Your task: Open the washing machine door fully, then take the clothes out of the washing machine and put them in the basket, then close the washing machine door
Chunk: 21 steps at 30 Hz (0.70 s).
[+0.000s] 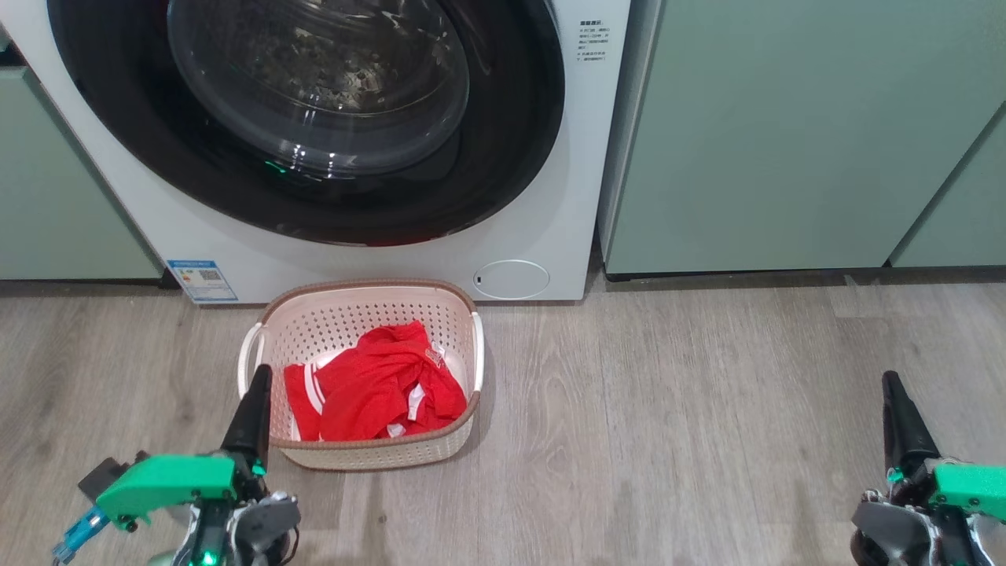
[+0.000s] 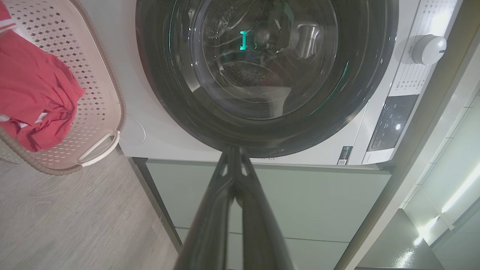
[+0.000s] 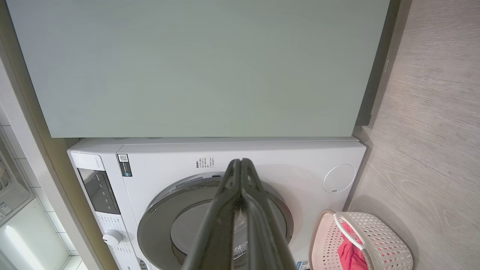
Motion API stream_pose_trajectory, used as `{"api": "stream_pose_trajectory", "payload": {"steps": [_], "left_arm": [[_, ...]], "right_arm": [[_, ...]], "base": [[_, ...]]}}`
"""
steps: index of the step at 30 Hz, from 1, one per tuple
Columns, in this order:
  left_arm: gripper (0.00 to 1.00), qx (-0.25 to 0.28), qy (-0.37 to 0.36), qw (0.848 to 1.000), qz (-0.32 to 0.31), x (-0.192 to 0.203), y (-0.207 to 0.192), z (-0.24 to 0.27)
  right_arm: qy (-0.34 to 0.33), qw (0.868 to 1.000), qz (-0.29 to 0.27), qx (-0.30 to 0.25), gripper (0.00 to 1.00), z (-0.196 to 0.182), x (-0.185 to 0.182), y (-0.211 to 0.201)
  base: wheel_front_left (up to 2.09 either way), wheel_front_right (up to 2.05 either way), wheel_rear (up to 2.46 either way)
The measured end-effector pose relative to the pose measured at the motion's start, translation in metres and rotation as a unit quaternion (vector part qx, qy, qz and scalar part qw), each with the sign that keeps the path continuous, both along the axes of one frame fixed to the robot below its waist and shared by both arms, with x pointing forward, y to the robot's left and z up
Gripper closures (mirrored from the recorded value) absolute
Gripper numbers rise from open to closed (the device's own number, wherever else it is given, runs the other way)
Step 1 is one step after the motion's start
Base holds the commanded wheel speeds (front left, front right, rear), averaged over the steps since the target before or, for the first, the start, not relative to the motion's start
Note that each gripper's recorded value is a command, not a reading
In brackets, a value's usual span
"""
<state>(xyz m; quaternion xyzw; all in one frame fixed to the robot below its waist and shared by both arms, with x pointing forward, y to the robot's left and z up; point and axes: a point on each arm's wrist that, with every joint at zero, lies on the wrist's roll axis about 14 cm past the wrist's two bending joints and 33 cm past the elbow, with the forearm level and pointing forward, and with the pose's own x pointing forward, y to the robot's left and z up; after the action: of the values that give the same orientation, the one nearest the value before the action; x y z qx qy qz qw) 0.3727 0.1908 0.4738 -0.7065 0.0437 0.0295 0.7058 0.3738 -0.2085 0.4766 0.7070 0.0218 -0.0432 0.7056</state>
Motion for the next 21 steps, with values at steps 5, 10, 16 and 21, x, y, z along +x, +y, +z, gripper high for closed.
{"api": "stream_pose_trajectory", "payload": {"steps": [5,10,16,21], "left_arm": [[1.0,0.0,0.0,1.0,0.0,0.0,0.0,0.0],[1.0,0.0,0.0,1.0,0.0,0.0,0.0,0.0],[1.0,0.0,0.0,1.0,0.0,0.0,0.0,0.0],[1.0,0.0,0.0,1.0,0.0,0.0,0.0,0.0]], "right_arm": [[0.0,1.0,0.0,0.0,1.0,0.0,0.0,0.0],[0.0,1.0,0.0,0.0,1.0,0.0,0.0,0.0001],[0.0,1.0,0.0,0.0,1.0,0.0,0.0,0.0001],[0.0,1.0,0.0,0.0,1.0,0.0,0.0,0.0001]], "base": [[0.0,0.0,0.0],[0.0,0.0,0.0],[0.0,0.0,0.0],[0.0,0.0,0.0]]}}
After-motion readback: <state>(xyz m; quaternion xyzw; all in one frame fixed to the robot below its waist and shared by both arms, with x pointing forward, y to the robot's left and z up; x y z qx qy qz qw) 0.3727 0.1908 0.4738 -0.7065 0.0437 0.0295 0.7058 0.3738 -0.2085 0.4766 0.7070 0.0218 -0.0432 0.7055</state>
